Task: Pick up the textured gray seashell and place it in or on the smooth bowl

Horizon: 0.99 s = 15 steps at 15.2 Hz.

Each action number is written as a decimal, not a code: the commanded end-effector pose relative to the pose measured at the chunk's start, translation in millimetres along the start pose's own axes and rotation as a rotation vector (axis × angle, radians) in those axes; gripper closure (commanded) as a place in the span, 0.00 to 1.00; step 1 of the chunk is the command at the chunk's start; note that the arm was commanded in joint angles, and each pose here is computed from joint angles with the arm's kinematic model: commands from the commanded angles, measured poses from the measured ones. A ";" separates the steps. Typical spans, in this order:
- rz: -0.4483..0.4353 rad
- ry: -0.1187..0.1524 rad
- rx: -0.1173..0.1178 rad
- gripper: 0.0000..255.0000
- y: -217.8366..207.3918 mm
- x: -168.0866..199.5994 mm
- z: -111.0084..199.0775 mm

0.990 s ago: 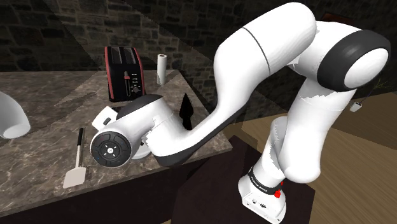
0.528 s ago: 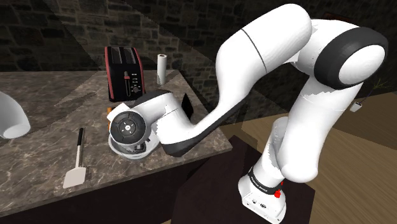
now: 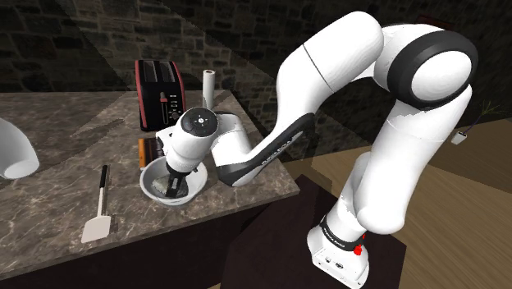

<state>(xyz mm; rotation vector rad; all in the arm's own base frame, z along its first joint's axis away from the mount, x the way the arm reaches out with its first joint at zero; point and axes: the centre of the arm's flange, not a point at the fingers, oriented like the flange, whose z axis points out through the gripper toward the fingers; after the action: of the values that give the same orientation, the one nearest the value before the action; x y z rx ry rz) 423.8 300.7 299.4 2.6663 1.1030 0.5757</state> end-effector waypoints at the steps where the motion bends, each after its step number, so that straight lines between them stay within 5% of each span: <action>1: 0.002 -0.002 0.002 0.00 0.2 -0.7 13.8; 9: 0.002 -0.002 0.002 0.00 0.2 -0.7 13.8; 10: 0.002 -0.001 0.002 1.00 1.3 -1.4 12.7; 15: 0.002 -0.002 0.003 1.00 1.9 0.9 7.9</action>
<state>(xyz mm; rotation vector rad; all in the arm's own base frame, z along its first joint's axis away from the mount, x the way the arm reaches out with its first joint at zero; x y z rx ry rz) 430.0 312.1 310.3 2.6967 1.1490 0.6909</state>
